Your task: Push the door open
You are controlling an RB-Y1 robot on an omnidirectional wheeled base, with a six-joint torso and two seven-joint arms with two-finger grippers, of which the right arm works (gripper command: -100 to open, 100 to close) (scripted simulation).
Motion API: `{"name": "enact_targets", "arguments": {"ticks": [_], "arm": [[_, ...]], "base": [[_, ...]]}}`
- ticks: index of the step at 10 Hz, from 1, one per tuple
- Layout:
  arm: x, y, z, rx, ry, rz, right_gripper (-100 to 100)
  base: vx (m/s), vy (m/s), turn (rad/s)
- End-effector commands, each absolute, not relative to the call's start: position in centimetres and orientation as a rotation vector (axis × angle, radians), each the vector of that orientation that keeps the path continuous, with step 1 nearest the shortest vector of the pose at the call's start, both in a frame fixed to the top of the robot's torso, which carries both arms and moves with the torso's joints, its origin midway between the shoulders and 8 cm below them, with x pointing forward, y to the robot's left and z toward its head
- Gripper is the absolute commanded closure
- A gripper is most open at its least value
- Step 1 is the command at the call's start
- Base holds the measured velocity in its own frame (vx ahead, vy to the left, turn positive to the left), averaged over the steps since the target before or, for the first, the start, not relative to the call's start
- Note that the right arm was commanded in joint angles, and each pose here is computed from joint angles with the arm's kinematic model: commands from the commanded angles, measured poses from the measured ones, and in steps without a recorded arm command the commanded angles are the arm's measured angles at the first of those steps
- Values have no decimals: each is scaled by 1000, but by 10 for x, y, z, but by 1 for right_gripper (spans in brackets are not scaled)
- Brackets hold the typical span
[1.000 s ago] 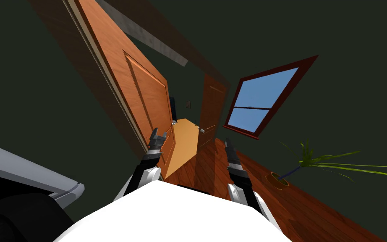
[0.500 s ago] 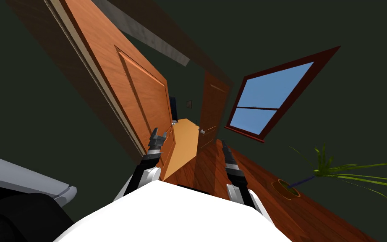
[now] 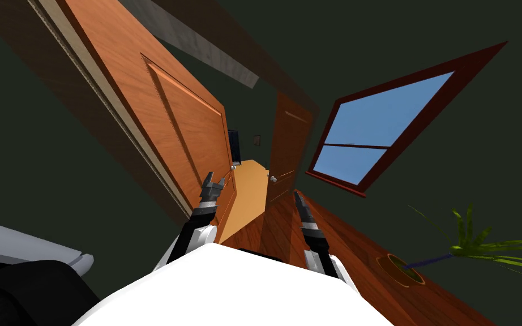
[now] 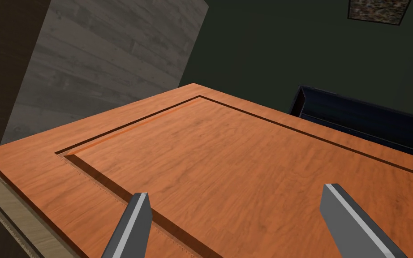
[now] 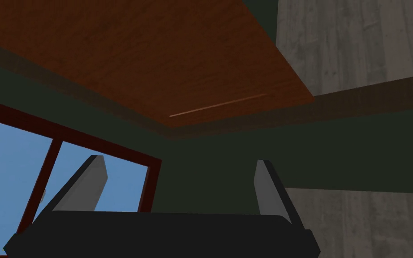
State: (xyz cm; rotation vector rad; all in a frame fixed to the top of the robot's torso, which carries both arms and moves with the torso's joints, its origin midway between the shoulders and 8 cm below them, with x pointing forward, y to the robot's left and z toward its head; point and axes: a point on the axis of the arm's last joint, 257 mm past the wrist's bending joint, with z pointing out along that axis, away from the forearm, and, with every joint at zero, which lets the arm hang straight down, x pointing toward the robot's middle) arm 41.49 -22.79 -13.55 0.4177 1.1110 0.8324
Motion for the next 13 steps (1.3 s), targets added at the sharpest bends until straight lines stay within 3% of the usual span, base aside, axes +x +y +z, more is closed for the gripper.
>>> {"name": "enact_targets", "arguments": {"ticks": [1,13], "arm": [[420,-227,-148,385,1141,794,-100],[432,-203,-236,159,1324,572,-100]], "base": [[80,-73,81],[79,-68,69]]}}
